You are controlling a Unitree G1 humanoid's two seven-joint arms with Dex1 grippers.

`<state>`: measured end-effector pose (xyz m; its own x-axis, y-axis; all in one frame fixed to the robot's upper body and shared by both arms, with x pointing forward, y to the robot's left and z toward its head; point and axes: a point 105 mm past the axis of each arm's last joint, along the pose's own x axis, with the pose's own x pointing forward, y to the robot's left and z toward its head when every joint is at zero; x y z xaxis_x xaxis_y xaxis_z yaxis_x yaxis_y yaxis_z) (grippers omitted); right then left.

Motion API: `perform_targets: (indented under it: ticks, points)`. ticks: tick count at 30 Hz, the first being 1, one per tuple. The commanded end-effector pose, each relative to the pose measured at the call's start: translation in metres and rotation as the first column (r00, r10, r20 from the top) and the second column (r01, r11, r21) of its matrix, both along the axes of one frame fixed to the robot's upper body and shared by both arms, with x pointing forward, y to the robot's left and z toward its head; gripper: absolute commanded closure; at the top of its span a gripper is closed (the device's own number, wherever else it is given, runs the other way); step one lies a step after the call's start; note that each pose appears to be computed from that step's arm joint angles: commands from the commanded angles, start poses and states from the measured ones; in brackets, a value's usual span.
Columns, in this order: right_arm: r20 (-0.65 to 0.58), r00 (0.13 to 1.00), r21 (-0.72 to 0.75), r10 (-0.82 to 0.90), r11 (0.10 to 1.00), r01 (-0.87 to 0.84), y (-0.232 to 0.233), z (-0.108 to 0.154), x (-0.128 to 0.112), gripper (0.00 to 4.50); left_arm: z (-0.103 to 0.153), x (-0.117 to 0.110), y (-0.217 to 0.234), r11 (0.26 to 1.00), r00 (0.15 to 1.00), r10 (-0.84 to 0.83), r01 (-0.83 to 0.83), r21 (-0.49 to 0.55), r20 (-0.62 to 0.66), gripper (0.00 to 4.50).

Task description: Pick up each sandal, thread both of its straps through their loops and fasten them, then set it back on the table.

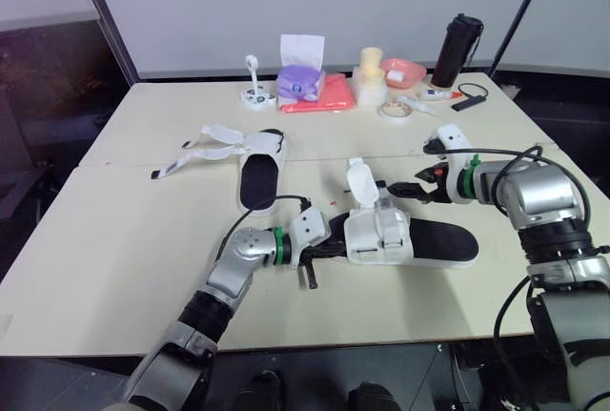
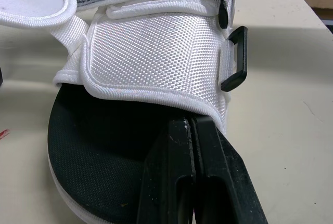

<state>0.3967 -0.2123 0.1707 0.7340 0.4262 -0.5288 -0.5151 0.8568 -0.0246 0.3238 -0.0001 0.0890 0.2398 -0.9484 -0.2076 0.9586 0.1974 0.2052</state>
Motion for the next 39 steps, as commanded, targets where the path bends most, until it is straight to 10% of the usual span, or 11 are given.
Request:
perform_targets:
  ticks: [1, 20, 29, 39]
  points:
    - [0.051, 0.998, 0.012, 0.024, 1.000, -0.024, 0.006, 0.014, 0.002, 0.03, -0.003, -0.001, -0.002, 1.000, 1.000, -0.005, 0.005, 0.016, -0.006, 4.50]
    - [0.042, 0.996, -0.215, 0.073, 0.975, -0.063, 0.005, -0.017, 0.007, 0.03, -0.002, 0.001, -0.002, 1.000, 1.000, 0.004, -0.004, 0.015, -0.001, 4.50]
    - [0.170, 0.985, 0.023, 0.038, 0.999, -0.043, 0.004, 0.056, 0.013, 0.03, -0.002, 0.002, -0.001, 1.000, 1.000, 0.008, -0.008, 0.015, -0.001, 4.50]
    - [-0.022, 0.974, 0.309, 0.224, 0.928, -0.207, 0.040, 0.029, -0.009, 0.03, -0.001, 0.003, -0.002, 1.000, 1.000, 0.002, -0.002, 0.015, 0.003, 4.50]
